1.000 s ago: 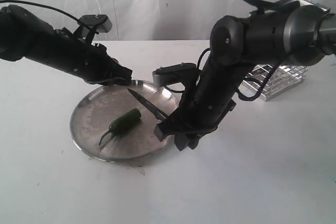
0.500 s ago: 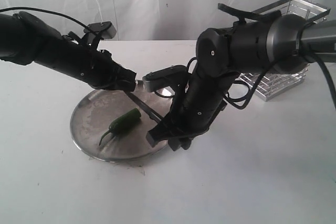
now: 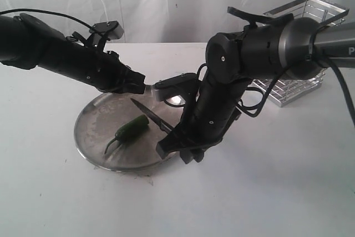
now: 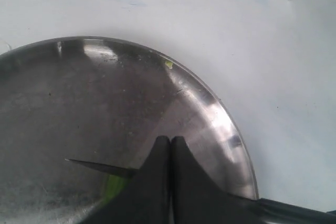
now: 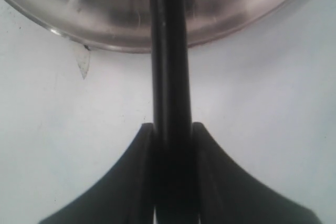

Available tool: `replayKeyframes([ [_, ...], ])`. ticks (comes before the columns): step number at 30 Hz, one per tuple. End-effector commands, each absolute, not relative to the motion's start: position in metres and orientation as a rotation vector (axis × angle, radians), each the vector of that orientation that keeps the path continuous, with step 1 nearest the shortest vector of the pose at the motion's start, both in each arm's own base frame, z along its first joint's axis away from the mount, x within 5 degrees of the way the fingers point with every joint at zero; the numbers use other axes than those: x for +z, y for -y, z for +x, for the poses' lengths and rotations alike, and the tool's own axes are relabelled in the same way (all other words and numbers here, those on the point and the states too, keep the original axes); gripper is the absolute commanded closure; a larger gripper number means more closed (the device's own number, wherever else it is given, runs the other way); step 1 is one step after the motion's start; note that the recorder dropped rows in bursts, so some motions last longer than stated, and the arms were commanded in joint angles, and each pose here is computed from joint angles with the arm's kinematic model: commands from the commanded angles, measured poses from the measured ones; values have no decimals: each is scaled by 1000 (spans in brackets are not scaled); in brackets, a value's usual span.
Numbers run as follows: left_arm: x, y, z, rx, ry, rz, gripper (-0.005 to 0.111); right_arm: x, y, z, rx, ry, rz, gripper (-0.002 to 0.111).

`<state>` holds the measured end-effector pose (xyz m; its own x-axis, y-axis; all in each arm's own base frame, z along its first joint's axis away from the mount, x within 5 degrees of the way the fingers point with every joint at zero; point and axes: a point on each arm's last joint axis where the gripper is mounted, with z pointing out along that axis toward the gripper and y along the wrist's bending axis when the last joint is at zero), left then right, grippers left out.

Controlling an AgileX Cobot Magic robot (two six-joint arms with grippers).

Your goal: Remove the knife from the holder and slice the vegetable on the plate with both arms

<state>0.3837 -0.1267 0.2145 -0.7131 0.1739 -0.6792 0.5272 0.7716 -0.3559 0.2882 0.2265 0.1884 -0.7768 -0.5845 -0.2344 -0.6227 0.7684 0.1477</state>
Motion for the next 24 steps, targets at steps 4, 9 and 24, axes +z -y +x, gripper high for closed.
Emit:
replayKeyframes([
  [4,197,128,387,-746,-2343,554,107,190,-225,286,312,-2822,-980,108],
  [9,193,130,388,-767,-2340,552,107,190,-225,286,313,-2818,-978,108],
  [24,170,129,393,-731,-2370,579,107,191,-227,289,319,-2786,-961,108],
])
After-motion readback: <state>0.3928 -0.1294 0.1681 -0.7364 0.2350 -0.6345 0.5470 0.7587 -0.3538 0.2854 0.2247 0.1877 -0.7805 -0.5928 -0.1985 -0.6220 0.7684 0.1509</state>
